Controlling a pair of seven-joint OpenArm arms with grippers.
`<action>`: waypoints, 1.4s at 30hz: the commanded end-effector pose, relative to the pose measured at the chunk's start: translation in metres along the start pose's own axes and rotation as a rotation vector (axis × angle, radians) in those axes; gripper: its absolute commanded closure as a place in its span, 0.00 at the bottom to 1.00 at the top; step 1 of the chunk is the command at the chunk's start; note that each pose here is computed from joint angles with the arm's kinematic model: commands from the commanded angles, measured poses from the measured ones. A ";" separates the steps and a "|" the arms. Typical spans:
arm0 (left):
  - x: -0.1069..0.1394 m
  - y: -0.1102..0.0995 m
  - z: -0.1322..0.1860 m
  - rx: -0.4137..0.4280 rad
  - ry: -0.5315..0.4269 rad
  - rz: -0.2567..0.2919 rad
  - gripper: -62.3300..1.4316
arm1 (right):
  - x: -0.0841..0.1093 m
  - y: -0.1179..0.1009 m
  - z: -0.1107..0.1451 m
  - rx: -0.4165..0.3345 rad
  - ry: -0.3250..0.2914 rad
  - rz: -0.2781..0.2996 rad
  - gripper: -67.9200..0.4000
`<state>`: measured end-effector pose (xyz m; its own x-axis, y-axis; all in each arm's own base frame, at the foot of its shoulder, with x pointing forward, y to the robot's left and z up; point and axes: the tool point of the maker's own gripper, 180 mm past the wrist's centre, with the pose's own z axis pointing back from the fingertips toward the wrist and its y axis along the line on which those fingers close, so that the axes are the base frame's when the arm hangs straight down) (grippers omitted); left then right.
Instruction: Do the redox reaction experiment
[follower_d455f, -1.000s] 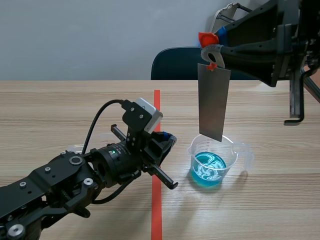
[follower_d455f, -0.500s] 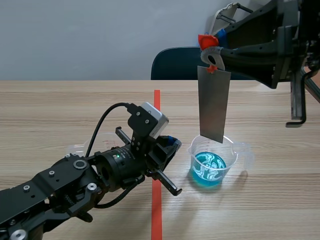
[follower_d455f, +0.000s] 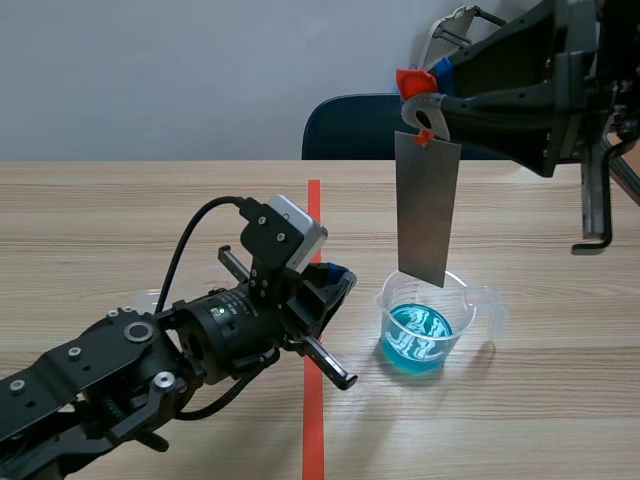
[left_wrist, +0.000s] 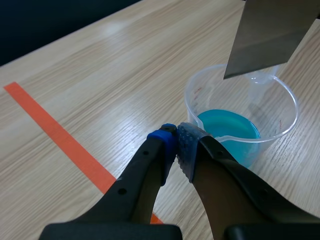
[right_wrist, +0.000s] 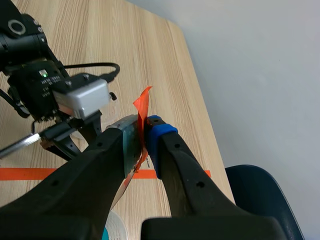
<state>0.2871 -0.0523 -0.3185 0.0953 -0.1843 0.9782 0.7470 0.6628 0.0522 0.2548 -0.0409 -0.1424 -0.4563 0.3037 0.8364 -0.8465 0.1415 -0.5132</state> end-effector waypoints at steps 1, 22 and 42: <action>0.011 -0.002 0.006 0.002 -0.034 0.001 0.94 | 0.008 -0.011 0.005 -0.021 -0.013 0.030 0.98; 0.025 -0.024 0.083 0.022 -0.039 -0.018 0.93 | 0.008 -0.011 0.005 -0.021 -0.013 0.029 0.98; 0.030 -0.020 0.095 0.101 -0.051 -0.022 0.06 | 0.010 -0.014 0.006 -0.029 -0.013 0.038 0.98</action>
<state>0.2112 0.0019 -0.2814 0.0731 -0.1904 0.9790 0.6767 0.7306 0.0915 0.2577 -0.0428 -0.1373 -0.4691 0.3037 0.8293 -0.8360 0.1499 -0.5278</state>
